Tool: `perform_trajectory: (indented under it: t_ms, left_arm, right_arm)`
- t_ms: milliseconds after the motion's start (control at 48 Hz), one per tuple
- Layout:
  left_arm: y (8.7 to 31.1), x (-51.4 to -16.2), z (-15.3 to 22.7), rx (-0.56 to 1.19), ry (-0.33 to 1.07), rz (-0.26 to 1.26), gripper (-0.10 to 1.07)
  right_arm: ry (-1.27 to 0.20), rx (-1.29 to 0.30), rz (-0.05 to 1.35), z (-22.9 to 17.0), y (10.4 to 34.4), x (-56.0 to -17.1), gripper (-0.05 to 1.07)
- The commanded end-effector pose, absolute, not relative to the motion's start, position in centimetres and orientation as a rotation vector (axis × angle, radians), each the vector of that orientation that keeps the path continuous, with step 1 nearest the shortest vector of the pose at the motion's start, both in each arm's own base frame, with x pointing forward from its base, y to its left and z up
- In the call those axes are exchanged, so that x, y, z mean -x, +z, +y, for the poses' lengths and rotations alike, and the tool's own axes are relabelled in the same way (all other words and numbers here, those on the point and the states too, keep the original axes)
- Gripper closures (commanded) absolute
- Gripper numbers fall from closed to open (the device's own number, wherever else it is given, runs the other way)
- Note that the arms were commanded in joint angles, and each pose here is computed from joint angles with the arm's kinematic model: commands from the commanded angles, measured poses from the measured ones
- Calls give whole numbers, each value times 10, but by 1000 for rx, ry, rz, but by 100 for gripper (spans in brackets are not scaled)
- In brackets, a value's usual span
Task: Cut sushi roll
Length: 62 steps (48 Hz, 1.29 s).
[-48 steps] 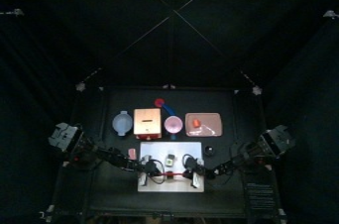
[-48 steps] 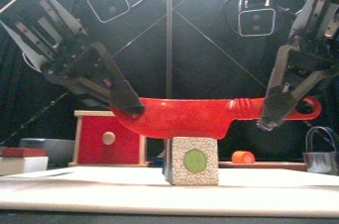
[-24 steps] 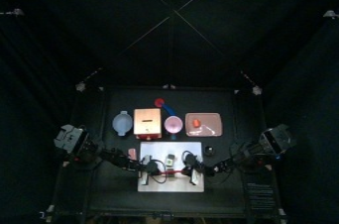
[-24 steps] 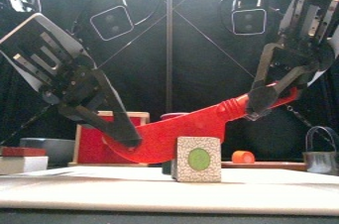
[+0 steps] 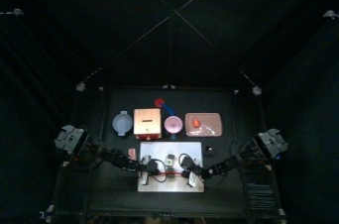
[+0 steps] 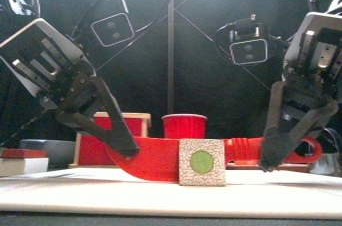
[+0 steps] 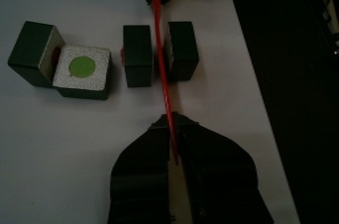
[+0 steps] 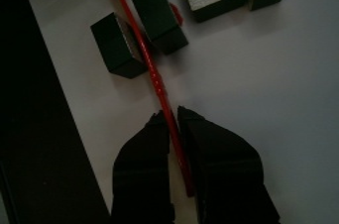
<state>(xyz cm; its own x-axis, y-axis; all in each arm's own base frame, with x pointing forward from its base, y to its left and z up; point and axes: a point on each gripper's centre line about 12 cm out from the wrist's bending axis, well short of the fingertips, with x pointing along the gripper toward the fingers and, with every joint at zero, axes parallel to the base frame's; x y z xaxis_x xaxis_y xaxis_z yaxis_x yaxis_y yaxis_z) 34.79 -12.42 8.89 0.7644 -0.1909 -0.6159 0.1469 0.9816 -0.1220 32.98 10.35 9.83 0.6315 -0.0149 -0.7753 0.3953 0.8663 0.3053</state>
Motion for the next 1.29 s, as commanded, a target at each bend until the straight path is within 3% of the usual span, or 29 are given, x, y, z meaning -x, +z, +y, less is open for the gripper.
perform_trajectory:
  t_ms: [0,417,792,1271]
  left_arm:
    - [99,-346,-145,53,-244,651,56]
    - [134,-347,-142,68,-256,565,50]
    - [149,-346,-137,71,-254,519,12]
    - [168,-340,-127,46,-256,387,11]
  right_arm:
    - [-291,-509,825,94,109,-329,84]
    - [-282,-512,696,86,152,-322,84]
    - [-265,-503,689,87,156,-317,84]
    - [-263,-515,687,82,158,-298,84]
